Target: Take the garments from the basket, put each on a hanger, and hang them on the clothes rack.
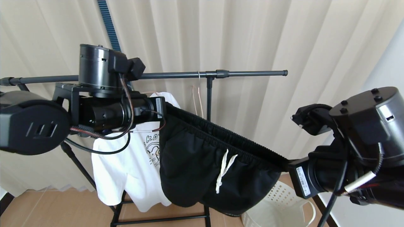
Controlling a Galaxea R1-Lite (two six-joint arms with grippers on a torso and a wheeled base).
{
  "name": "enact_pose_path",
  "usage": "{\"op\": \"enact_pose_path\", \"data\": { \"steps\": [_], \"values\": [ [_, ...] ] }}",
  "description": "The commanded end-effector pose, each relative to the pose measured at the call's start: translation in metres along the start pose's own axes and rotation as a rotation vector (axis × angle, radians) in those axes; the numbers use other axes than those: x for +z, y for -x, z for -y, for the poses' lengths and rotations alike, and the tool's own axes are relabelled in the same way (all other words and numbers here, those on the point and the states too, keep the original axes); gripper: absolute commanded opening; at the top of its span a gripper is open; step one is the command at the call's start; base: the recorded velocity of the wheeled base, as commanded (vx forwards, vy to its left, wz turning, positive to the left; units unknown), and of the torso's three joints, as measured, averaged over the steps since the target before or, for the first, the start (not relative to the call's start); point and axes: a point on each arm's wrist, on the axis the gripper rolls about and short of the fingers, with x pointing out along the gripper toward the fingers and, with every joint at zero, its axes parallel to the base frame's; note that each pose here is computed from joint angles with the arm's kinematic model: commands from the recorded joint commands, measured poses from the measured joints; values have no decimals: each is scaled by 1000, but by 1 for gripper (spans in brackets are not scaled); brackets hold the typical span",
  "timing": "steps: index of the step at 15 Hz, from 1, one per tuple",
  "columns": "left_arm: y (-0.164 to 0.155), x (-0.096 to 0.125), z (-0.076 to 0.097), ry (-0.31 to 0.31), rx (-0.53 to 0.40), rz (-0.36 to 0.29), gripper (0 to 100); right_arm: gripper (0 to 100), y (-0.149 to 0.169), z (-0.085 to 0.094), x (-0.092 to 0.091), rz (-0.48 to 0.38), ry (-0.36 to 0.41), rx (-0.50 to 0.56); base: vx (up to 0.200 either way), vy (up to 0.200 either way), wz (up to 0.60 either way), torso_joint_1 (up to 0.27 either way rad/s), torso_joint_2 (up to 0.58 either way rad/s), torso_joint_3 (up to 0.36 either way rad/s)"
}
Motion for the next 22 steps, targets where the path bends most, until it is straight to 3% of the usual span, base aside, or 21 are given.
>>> {"op": "enact_pose_path", "data": {
  "steps": [1,7,10,12,14,17,20,22],
  "values": [
    [-36,10,7,4,-6,16,0,0,13,-15,-12,-15,43,70,0,0,0,0,0,0],
    [-55,26,36,-4,-118,65,0,0,27,-68,-31,-60,7,264,0,0,0,0,0,0],
    [-55,25,39,-7,-128,63,0,0,12,-102,-28,-19,-60,330,0,0,0,0,0,0],
    [-53,24,38,-8,-126,56,0,0,8,-107,-26,-1,-99,342,0,0,0,0,0,0],
    [-46,24,34,-6,-120,55,0,0,9,-98,-25,2,-114,322,0,0,0,0,0,0],
    [-22,24,28,-29,-111,43,0,0,7,-67,-16,15,-165,228,0,0,0,0,0,0],
    [18,19,15,-85,-86,-14,0,0,-13,-31,14,105,-207,35,0,0,0,0,0,0],
    [47,9,9,-144,-80,-60,0,0,-25,-23,41,148,-238,-15,0,0,0,0,0,0]
  ]
}}
